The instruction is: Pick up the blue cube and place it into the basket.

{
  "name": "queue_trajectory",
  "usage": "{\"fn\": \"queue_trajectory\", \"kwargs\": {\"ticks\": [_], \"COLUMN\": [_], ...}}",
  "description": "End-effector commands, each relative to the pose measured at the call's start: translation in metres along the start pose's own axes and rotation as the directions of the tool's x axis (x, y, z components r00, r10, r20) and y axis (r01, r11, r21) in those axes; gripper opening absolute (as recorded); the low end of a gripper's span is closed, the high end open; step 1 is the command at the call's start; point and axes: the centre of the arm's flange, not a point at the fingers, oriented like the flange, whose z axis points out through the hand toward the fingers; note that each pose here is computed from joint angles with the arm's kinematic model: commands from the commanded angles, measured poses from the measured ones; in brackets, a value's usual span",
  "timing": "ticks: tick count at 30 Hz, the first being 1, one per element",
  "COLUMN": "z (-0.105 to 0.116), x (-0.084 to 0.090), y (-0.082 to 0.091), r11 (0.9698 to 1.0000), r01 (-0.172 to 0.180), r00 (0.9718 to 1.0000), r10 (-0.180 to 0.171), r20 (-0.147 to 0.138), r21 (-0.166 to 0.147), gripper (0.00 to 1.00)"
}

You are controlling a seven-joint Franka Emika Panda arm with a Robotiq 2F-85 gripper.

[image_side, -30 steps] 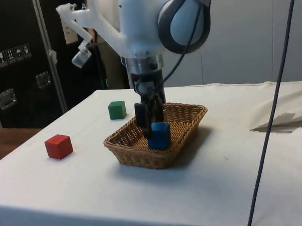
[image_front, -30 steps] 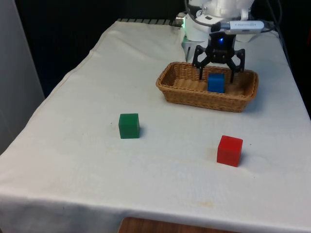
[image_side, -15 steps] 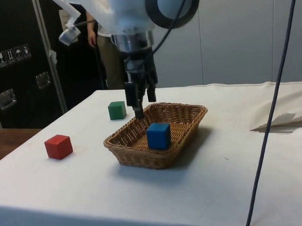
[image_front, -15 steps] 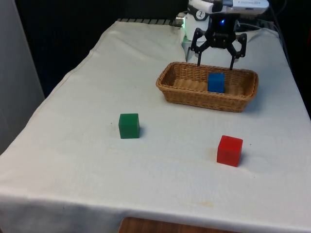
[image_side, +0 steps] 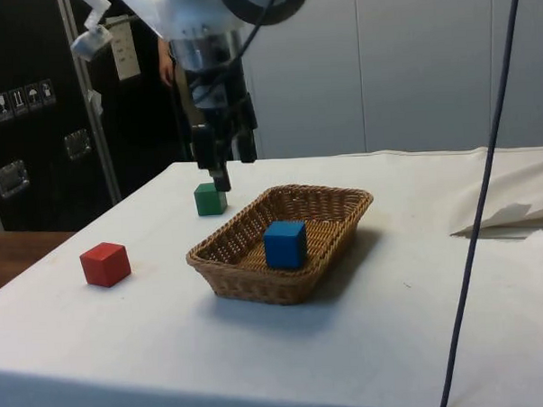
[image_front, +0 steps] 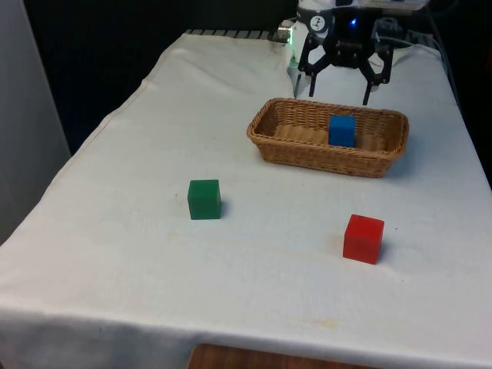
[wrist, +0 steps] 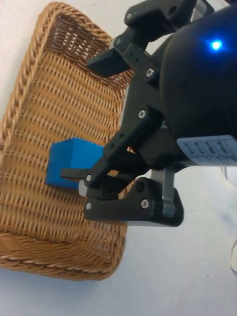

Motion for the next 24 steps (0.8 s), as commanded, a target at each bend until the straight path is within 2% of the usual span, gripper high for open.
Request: {"fn": "queue_trajectory", "kwargs": {"ticks": [1,6,7,8,13,15,16,23,24], "z": [-0.002,-0.012,-0.013,-0.014,-0.025,-0.027,-0.027,-0.039,-0.038], "x": [0.006,0.023,0.021,0.025,0.04,0.041,0.044,0.054,0.053], "y": [0.002,0.006,0.006,0.007,0.016,0.017,0.019,0.03,0.029], "r11": [1.0,1.0,1.0,1.0,0.9998,0.9998,0.9997,0.9993,0.9994], "r01": [0.0,0.003,0.001,0.003,0.007,0.006,0.01,0.018,0.017], "r00": [1.0,0.9998,1.0,0.9998,0.9996,0.9998,0.9995,0.9992,0.9995], "r10": [0.0,-0.003,-0.001,-0.003,-0.006,-0.005,-0.009,-0.016,-0.016], "r20": [0.01,0.017,0.008,0.018,0.026,0.021,0.03,0.036,0.029], "r21": [0.001,-0.006,-0.01,-0.008,-0.019,-0.021,-0.022,-0.034,-0.031], "gripper": [1.0,1.0,1.0,1.0,1.0,1.0,1.0,1.0,1.0]}}
